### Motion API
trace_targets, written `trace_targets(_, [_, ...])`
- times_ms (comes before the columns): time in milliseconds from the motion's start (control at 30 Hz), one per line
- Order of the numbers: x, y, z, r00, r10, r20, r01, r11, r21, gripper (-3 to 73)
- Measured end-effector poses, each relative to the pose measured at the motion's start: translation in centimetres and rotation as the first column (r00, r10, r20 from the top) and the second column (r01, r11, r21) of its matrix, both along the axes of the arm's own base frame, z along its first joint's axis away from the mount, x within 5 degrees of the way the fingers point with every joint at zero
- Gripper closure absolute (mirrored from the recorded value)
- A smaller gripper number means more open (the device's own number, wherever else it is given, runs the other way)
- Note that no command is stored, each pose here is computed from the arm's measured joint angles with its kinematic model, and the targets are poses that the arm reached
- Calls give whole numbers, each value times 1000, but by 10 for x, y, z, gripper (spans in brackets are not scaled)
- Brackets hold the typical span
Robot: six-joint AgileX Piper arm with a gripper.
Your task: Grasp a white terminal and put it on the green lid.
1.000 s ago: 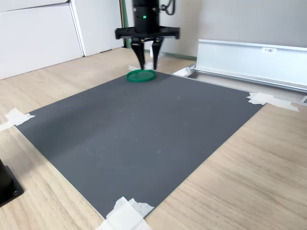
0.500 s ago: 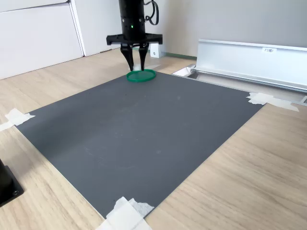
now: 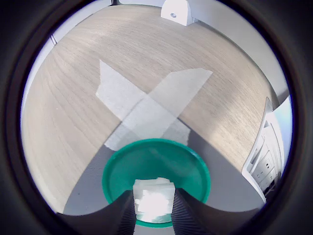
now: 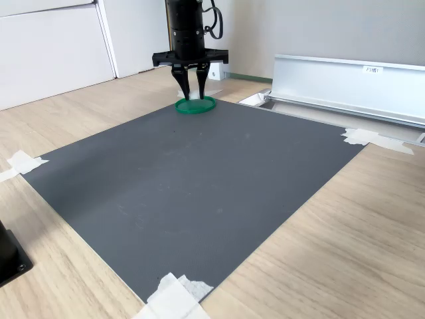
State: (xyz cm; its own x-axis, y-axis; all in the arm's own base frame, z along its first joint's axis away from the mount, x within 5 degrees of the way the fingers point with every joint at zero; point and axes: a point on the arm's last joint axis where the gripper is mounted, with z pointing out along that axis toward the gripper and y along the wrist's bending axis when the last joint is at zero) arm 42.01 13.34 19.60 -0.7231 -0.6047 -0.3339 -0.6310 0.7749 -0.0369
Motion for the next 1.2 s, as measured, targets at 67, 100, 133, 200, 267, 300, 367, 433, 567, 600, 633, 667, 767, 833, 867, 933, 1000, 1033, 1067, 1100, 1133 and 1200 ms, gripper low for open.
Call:
trace_targets(67, [-1, 0, 0, 1000, 16, -11, -16, 1000, -3, 387])
trace_targets(100, [-1, 0, 0, 1000, 20, -11, -20, 1000, -4, 362])
trace_targets(133, [-1, 0, 0, 1000, 22, -10, -22, 1000, -6, 336])
trace_targets(200, [-1, -1, 0, 1000, 29, -6, -29, 999, -14, 266])
trace_targets(267, [-1, -1, 0, 1000, 29, -3, -29, 999, -21, 208])
trace_targets(300, [-1, -2, 0, 1000, 27, -2, -27, 999, -26, 181])
trace_targets(367, [0, -3, -1, 1000, 20, 0, -20, 999, -37, 145])
trace_targets(433, [0, -4, 1, 1000, 17, 6, -17, 999, -46, 127])
trace_targets(567, [-6, -6, 25, 998, 13, 57, -11, 999, -37, 133])
trace_targets(600, [-9, -7, 35, 997, 12, 79, -10, 999, -31, 148])
trace_targets(633, [-13, -9, 46, 995, 10, 103, -8, 1000, -23, 172])
trace_targets(667, [-18, -10, 56, 992, 7, 128, -5, 1000, -15, 206])
trace_targets(767, [-37, -19, 85, 980, -32, 198, 27, 999, 26, 342])
trace_targets(833, [-49, -31, 98, 968, -87, 234, 75, 995, 61, 459])
trace_targets(867, [-56, -40, 104, 960, -123, 252, 106, 991, 80, 516])
trace_targets(933, [-71, -60, 116, 933, -206, 294, 177, 977, 123, 611])
trace_targets(1000, [-86, -77, 125, 889, -305, 342, 253, 949, 187, 669])
trace_targets(1033, [-95, -86, 131, 859, -354, 371, 288, 931, 222, 683])
trace_targets(1067, [-105, -94, 138, 826, -399, 398, 316, 913, 258, 691])
trace_targets(1100, [-116, -100, 146, 791, -435, 429, 332, 896, 295, 694])
trace_targets(1133, [-128, -107, 151, 758, -466, 457, 347, 880, 323, 695])
trace_targets(1200, [-151, -120, 158, 698, -516, 496, 372, 853, 365, 699])
